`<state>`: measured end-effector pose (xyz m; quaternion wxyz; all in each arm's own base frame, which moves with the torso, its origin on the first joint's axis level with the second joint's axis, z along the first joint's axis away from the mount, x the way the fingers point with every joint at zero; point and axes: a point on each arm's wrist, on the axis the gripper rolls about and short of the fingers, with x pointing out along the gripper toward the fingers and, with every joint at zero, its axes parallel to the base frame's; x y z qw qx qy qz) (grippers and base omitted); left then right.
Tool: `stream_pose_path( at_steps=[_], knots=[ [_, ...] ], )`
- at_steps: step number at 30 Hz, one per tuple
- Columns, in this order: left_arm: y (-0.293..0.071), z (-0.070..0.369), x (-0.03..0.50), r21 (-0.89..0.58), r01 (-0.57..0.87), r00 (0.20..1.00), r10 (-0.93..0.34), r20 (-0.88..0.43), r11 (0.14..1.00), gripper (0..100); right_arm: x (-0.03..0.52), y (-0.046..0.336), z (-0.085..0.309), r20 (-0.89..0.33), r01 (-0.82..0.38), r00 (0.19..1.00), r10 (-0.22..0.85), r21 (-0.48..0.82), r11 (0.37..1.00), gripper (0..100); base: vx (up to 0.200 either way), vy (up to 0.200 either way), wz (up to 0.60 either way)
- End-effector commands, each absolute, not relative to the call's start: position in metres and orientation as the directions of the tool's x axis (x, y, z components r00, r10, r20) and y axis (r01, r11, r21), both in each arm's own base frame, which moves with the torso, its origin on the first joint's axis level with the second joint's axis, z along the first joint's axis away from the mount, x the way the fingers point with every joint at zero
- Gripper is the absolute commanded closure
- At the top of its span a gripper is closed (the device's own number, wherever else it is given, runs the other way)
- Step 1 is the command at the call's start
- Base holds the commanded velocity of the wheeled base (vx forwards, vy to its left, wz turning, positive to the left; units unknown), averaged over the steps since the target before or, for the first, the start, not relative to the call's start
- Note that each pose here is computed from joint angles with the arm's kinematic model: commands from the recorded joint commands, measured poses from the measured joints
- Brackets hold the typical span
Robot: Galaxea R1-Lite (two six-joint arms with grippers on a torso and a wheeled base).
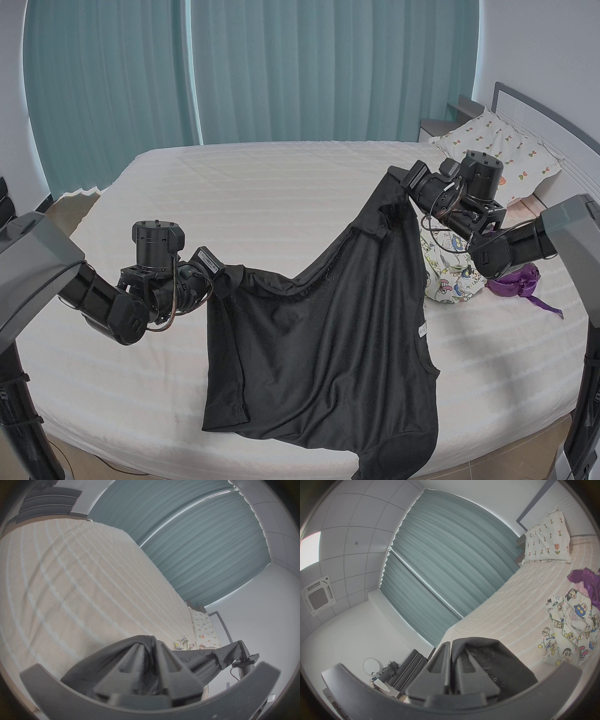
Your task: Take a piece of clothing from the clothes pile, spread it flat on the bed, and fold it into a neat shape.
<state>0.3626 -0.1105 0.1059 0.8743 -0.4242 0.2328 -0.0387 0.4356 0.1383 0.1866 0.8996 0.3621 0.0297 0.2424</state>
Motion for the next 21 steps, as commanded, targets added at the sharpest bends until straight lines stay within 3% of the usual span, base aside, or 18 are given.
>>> stream_pose_path(
  at_steps=[1, 5, 9, 13, 18, 21],
  knots=[
    [-0.107, 0.071, 0.387, -0.738, -0.197, 0.874, -0.226, -0.430, 0.645, 0, 0.455, 0.147, 0.144, 0.047, -0.363, 0.889, 0.456, 0.681, 0.637, 0, 0.000, 0.000, 0.00],
    [-0.104, 0.056, 0.404, -0.720, -0.241, 0.887, -0.155, -0.436, 0.651, 0, 0.472, 0.148, 0.116, -0.024, -0.287, 0.908, 0.418, 0.689, 0.665, 0, 0.000, 0.000, 0.00],
    [-0.091, 0.044, 0.416, -0.677, -0.303, 0.895, -0.044, -0.444, 0.671, 0, 0.495, 0.133, 0.069, -0.212, -0.051, 0.944, 0.253, 0.664, 0.746, 0, 0.000, 0.000, 0.00],
    [-0.084, 0.043, 0.416, -0.659, -0.314, 0.891, -0.028, -0.453, 0.684, 0, 0.494, 0.118, 0.039, -0.448, 0.132, 0.876, 0.178, 0.578, 0.806, 0, 0.000, 0.000, 0.00],
    [-0.082, 0.049, 0.405, -0.655, -0.318, 0.887, -0.030, -0.462, 0.685, 0, 0.493, 0.107, 0.040, -0.483, 0.175, 0.862, 0.155, 0.570, 0.803, 0, 0.000, 0.000, 0.00],
    [-0.080, 0.061, 0.387, -0.659, -0.312, 0.883, -0.046, -0.467, 0.685, 0, 0.478, 0.102, 0.047, -0.567, 0.218, 0.808, 0.161, 0.541, 0.812, 0, 0.000, 0.000, 0.00]
  ],
)
